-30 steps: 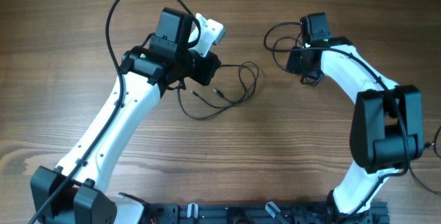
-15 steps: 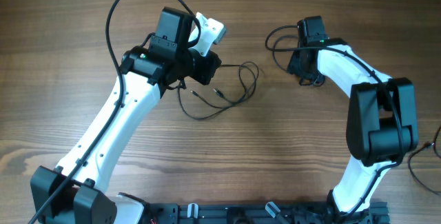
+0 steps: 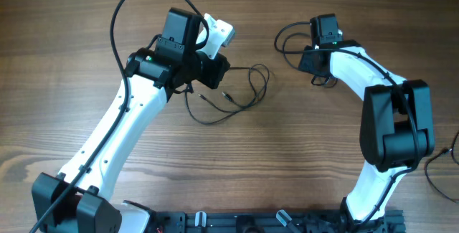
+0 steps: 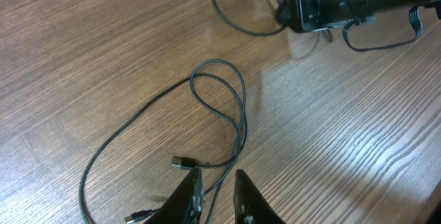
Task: Untangle cables
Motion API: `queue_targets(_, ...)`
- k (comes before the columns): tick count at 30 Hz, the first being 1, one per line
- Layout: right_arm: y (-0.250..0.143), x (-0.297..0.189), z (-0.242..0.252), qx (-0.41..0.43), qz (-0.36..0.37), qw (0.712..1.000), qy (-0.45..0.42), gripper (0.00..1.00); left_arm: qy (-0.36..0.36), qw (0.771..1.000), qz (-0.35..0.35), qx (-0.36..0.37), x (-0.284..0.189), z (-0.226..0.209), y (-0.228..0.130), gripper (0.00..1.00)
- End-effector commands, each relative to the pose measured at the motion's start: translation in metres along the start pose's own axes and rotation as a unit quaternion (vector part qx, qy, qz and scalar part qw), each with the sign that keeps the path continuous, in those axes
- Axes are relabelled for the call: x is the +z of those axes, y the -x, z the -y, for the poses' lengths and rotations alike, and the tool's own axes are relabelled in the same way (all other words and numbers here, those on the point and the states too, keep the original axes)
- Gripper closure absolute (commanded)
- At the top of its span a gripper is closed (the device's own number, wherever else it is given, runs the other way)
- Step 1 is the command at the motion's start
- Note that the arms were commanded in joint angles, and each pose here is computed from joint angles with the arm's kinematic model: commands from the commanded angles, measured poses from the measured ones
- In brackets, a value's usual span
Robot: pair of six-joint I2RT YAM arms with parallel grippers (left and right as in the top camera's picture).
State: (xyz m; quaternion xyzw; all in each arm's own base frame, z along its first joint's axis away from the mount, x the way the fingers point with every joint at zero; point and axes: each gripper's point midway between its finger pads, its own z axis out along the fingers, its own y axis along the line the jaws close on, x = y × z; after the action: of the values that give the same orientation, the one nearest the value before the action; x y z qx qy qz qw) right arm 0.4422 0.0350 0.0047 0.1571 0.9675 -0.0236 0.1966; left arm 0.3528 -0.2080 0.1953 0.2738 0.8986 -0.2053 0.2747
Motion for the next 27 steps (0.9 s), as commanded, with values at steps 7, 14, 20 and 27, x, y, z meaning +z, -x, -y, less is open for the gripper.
queue_targets(7,-0.007,0.008,0.007,-0.006,-0.015,1.0,-0.017,0.95,0.001,1.0,-0.009,0.005,0.003,-0.003,-0.006,0.83)
queue_targets(14,-0.015,0.005,0.006,0.001,-0.034,0.999,-0.011,0.96,0.001,1.0,-0.009,0.005,0.003,-0.003,-0.006,0.83)
queue_targets(20,-0.013,-0.025,0.003,-0.011,-0.037,0.999,0.009,0.96,0.001,1.0,-0.009,0.006,0.003,-0.003,-0.006,0.83)
queue_targets(27,0.022,-0.123,0.004,-0.011,0.054,0.997,0.048,0.96,0.001,1.0,-0.009,0.006,0.003,-0.003,-0.006,0.83)
